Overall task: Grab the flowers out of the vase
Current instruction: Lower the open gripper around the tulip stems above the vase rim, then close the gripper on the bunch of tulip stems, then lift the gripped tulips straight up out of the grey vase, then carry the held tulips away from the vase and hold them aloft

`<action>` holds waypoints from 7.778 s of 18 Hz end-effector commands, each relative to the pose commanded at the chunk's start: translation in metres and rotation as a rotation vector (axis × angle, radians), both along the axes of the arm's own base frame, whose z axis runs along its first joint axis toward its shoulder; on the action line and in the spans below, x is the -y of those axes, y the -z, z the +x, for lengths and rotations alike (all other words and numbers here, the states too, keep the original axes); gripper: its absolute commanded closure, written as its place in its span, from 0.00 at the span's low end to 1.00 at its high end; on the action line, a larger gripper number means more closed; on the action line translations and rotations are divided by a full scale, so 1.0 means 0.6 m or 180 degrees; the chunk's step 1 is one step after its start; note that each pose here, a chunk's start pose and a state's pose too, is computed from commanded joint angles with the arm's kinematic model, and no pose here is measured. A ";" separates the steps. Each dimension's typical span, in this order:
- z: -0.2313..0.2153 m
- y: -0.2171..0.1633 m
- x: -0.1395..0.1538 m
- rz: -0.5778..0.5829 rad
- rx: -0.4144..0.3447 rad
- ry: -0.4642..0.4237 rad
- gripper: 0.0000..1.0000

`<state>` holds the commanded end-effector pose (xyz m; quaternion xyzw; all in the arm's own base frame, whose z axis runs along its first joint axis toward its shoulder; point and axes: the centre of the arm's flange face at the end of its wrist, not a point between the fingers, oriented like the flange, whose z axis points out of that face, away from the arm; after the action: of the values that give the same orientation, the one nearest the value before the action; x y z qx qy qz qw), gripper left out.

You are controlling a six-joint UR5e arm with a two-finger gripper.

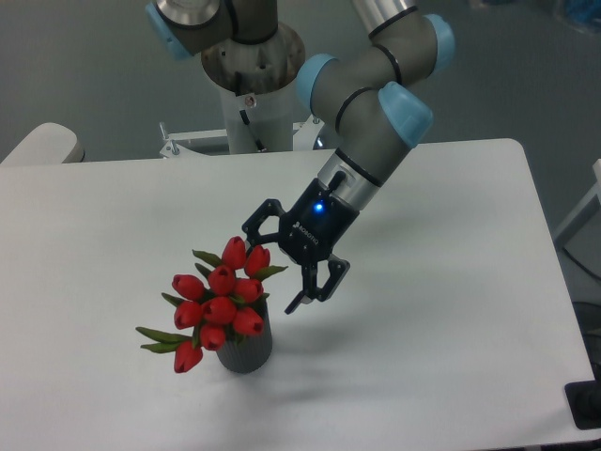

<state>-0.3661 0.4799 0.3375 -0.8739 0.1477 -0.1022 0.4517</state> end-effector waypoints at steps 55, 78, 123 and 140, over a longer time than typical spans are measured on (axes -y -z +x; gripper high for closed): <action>0.030 0.022 -0.058 0.0136 0.0008 0.0218 0.60; 0.012 -0.095 -0.029 0.0365 0.0304 -0.0131 0.60; -0.306 -0.199 0.089 0.0755 0.0125 -0.0900 0.60; -0.309 -0.188 0.089 0.0760 0.0070 -0.0863 0.60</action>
<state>-0.5516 0.4262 0.4501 -0.8248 0.0346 -0.0317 0.5635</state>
